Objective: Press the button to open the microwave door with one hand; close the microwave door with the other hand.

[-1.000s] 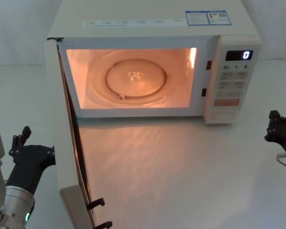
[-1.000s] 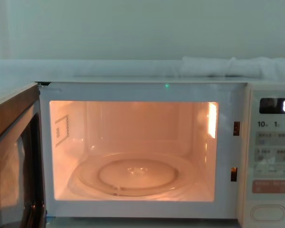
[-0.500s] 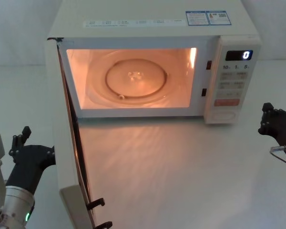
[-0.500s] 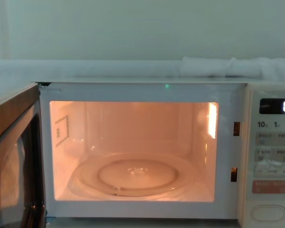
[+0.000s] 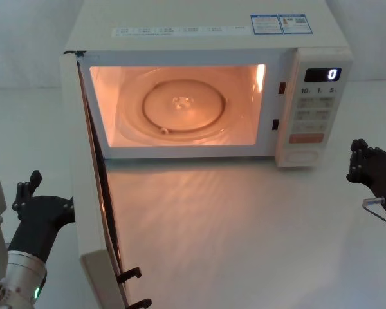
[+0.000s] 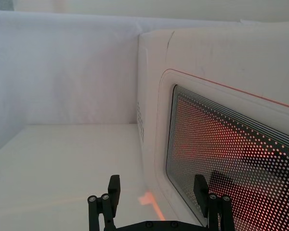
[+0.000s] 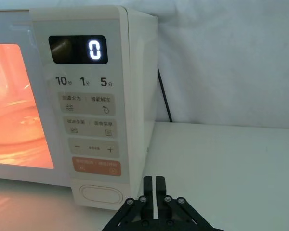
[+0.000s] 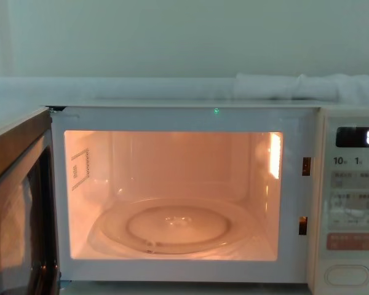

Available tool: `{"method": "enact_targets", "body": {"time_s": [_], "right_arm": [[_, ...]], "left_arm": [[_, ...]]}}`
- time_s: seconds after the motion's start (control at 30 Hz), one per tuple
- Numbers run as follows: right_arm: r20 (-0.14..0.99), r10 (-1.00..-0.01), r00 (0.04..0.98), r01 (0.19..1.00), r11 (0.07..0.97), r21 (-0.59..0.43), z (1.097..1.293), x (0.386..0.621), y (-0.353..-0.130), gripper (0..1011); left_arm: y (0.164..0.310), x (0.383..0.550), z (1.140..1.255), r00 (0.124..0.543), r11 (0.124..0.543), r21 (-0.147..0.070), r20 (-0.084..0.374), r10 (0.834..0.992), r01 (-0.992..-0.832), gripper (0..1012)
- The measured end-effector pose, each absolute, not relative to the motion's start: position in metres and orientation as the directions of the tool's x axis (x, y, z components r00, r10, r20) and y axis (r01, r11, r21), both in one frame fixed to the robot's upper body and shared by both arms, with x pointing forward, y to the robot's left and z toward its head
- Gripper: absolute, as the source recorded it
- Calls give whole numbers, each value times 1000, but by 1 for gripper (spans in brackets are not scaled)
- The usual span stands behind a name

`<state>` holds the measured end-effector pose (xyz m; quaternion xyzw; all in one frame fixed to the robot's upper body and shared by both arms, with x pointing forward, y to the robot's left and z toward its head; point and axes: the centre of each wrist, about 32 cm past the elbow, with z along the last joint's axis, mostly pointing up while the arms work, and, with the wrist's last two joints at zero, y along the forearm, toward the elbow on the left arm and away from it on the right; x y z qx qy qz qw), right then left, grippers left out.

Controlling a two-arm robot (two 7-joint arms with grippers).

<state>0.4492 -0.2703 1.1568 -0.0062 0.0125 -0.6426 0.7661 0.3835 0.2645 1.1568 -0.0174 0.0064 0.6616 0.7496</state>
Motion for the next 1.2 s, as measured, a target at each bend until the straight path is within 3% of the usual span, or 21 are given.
{"method": "enact_targets", "body": {"time_s": [0.53,0.57,0.63,0.67,0.87,1.1,1.2], "right_arm": [[-11,-985,174,984,174,-26,1157,449,-270,472],[-11,-985,174,984,174,-26,1157,449,-270,539],[-11,-985,174,984,174,-26,1157,449,-270,568],[-11,-985,174,984,174,-26,1157,449,-270,639],[-11,-985,174,984,174,-26,1157,449,-270,833],[-11,-985,174,984,174,-26,1157,449,-270,996],[-11,-985,174,984,174,-26,1157,449,-270,1002]], "left_arm": [[265,384,1157,125,124,-18,-33,992,-992,1001],[265,384,1157,125,124,-18,-33,992,-992,1001],[265,384,1157,125,124,-18,-33,992,-992,1001],[265,384,1157,125,124,-18,-33,992,-992,1001],[265,384,1157,125,124,-18,-33,992,-992,1001],[265,384,1157,125,124,-18,-33,992,-992,1001],[265,384,1157,125,124,-18,-33,992,-992,1001]]}}
